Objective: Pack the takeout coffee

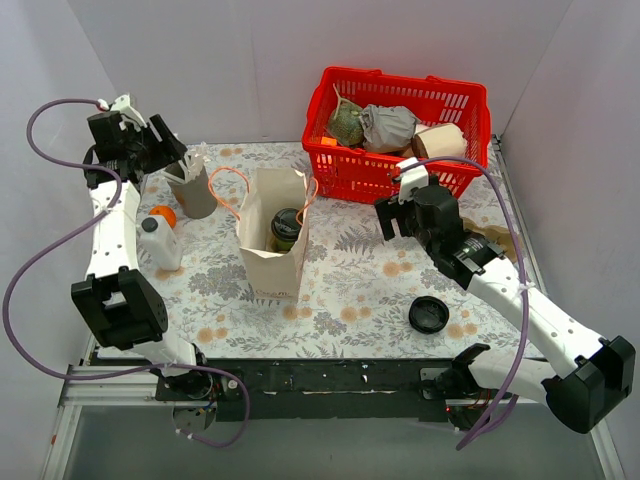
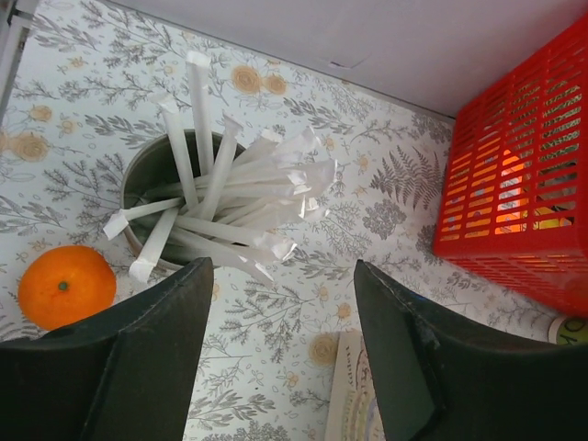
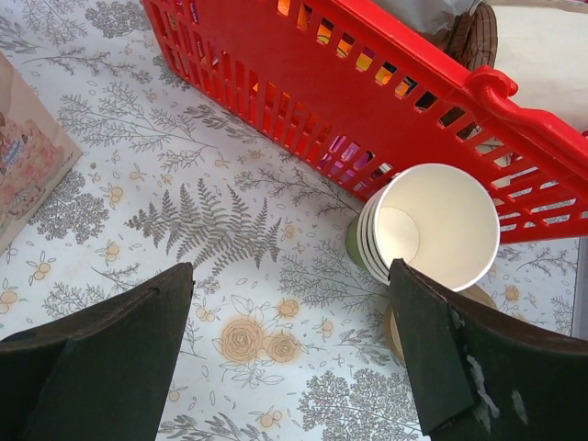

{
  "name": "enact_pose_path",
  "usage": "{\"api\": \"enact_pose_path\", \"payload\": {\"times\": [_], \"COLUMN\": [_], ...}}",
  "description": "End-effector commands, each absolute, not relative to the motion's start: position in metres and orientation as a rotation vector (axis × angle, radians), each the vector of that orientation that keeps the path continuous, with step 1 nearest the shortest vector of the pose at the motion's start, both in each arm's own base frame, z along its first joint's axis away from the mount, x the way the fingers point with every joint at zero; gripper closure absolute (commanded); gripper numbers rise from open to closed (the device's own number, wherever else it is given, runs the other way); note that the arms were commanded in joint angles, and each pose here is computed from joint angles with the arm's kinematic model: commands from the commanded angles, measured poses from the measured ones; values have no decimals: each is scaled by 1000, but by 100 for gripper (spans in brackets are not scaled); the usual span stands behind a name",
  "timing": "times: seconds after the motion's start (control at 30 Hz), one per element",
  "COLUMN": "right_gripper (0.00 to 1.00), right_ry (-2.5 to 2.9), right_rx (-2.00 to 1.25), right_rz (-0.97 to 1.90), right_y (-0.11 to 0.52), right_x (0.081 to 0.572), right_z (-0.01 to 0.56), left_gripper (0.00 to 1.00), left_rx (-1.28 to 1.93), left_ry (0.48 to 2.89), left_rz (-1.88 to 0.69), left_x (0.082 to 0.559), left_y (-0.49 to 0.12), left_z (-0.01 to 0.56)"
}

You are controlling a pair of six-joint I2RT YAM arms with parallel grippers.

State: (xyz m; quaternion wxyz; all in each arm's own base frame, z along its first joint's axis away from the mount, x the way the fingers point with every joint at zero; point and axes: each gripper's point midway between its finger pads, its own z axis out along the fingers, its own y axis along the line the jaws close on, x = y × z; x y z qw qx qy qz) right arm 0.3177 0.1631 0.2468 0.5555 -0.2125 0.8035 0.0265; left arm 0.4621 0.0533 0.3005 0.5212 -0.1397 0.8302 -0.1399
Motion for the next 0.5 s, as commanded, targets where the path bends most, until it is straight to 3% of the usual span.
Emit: {"api": "enact_pose_path", "payload": {"times": [0.0, 0.1, 0.33, 0.47], "right_gripper": [7, 7, 7, 7], "right_ry": [1877, 1879, 1893, 1894], "right_rx": [-480, -484, -494, -492], "right_rz": [28, 24, 4, 0], "right_y": [157, 157, 157, 156], "right_x": [323, 323, 325, 326], "right_z": [256, 255, 250, 250], "left_gripper": [41, 53, 59, 80], "left_rx": [-281, -298, -323, -346], "left_ry": [2033, 2072, 2098, 2111], "left_rz": [-380, -395, -426, -429], "left_x": [463, 468, 476, 479], "left_y": [45, 45, 45, 47], "left_z": [284, 269, 256, 251]}}
